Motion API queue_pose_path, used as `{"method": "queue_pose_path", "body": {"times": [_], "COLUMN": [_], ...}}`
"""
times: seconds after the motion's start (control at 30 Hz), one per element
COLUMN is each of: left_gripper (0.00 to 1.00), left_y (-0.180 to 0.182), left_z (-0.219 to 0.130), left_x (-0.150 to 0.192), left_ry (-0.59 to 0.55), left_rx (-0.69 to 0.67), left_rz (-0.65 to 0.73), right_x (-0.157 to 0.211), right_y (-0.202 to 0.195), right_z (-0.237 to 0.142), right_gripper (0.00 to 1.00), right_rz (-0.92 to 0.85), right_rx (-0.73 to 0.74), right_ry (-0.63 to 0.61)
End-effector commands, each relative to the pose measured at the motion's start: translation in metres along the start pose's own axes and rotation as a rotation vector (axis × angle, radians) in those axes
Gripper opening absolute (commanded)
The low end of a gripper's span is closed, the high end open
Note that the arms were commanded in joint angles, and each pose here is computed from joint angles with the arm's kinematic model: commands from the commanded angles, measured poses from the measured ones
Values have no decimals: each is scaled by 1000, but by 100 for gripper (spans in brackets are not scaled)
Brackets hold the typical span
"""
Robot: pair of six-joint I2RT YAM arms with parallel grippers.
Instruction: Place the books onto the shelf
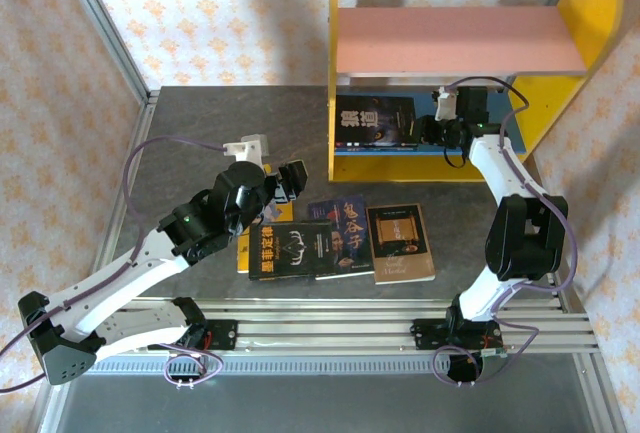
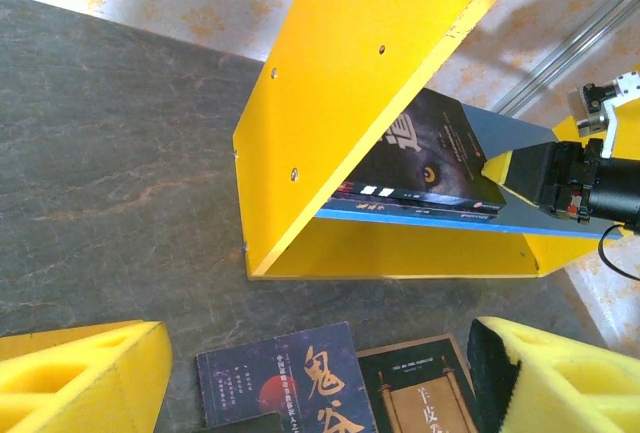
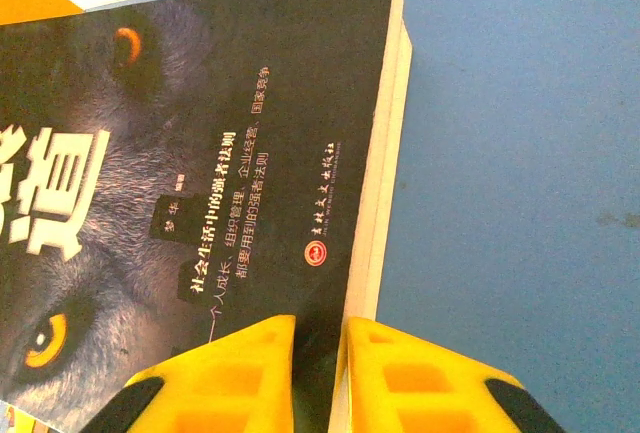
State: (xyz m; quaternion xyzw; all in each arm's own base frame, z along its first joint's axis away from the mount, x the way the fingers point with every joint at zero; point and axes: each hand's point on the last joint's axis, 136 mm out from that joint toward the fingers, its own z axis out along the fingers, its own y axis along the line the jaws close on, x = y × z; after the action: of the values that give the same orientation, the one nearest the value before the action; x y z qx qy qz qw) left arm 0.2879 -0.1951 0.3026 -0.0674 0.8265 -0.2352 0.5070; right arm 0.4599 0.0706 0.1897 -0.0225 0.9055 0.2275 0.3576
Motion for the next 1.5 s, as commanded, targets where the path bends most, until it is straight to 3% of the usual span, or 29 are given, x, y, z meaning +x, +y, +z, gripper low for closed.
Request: {"method": "queue_pose_path", "body": {"times": [0.0, 0.2, 0.53, 0.93, 1.13, 1.3, 1.47], "left_gripper": [78, 78, 78, 78, 78, 78, 78], "left_y": [9, 10, 10, 8, 8, 9, 9], "left_z": [-5, -7, -5, -3, -3, -4, -3], "left_x": [-6, -6, -6, -6, -6, -6, -5], "left_ry": [-27, -30, -32, -29, -28, -31, -29], "left_rx": [-32, -33, -32, -30, -30, -31, -31], "left_rz": [-2, -4, -3, 1, 1, 2, 3], "right_x": [29, 26, 16, 9, 14, 20, 32], "right_y": [-15, -10, -1, 16, 21, 14, 12], "right_z": [-2, -2, -1, 8, 16, 13, 9], "right_gripper": [18, 23, 47, 57, 54, 34, 25], "right_rz": [37, 64, 104, 82, 49, 39, 5], "right_rx": [44, 8, -29, -42, -9, 34, 48], "right_ry": [100, 105, 82, 78, 112, 113, 140]}}
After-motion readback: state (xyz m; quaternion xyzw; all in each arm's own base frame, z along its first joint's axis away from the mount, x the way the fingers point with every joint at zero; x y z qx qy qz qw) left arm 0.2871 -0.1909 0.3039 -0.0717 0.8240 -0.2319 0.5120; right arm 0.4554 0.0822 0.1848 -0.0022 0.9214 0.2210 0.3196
